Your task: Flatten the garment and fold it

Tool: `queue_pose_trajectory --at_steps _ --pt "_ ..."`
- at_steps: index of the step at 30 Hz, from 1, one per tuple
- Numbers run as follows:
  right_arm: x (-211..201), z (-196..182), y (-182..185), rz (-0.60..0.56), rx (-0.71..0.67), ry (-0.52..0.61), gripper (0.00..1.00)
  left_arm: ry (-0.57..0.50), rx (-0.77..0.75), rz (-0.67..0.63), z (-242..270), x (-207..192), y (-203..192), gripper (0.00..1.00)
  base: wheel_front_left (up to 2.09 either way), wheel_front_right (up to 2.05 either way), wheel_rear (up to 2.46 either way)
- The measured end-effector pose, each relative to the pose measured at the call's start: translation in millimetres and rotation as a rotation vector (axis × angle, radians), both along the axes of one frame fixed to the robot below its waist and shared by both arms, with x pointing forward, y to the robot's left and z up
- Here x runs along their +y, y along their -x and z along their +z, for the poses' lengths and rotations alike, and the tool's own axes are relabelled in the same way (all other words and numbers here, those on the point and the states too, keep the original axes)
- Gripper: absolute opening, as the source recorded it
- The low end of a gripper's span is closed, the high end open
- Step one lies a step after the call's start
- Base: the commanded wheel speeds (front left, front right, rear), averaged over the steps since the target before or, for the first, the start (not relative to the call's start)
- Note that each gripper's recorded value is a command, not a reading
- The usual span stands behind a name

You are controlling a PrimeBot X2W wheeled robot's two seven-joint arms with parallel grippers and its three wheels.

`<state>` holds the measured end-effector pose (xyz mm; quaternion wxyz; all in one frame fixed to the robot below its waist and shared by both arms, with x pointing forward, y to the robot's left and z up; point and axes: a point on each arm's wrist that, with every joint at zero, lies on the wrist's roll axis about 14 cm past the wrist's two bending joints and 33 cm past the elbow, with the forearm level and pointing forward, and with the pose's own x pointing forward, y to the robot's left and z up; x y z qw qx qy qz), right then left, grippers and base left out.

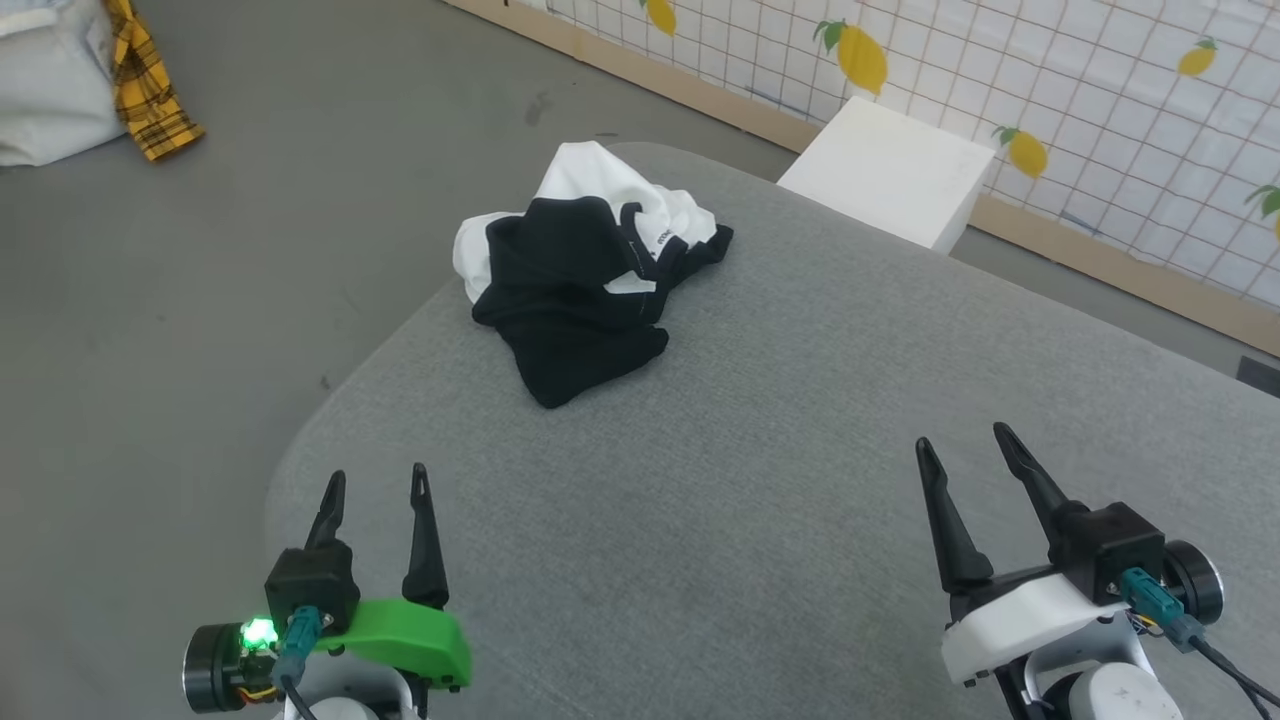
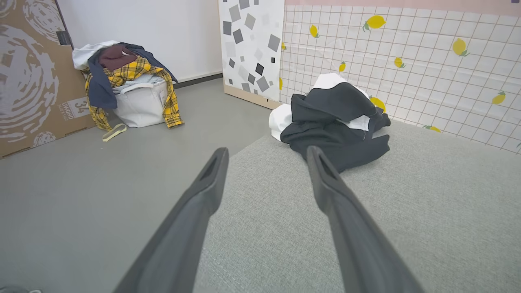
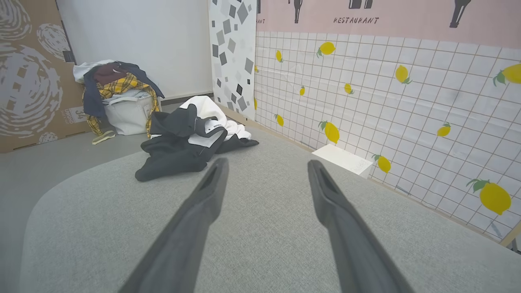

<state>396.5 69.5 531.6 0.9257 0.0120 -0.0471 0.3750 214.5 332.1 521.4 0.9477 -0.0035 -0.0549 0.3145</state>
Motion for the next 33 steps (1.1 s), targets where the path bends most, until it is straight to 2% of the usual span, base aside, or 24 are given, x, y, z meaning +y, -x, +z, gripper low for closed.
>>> queue_pose_trajectory --at_steps 13,19,26,33 --pt "3 -1 0 0.006 0.008 -0.006 1.0 0.004 0.008 0.017 -3 4 5 1.0 0.0 0.0 0.0" --pt "3 -3 -4 0.004 0.017 -0.018 1.0 0.028 0.005 -0.003 -3 3 -7 1.0 0.0 0.0 0.0" --pt "3 -2 -22 -0.009 0.011 -0.033 1.0 0.033 -0.012 -0.066 38 28 -77 1.0 0.0 0.0 0.0" --pt "-9 -8 -53 -0.06 0.011 -0.049 1.0 0.072 0.086 -0.097 61 62 -158 1.0 0.0 0.0 0.0"
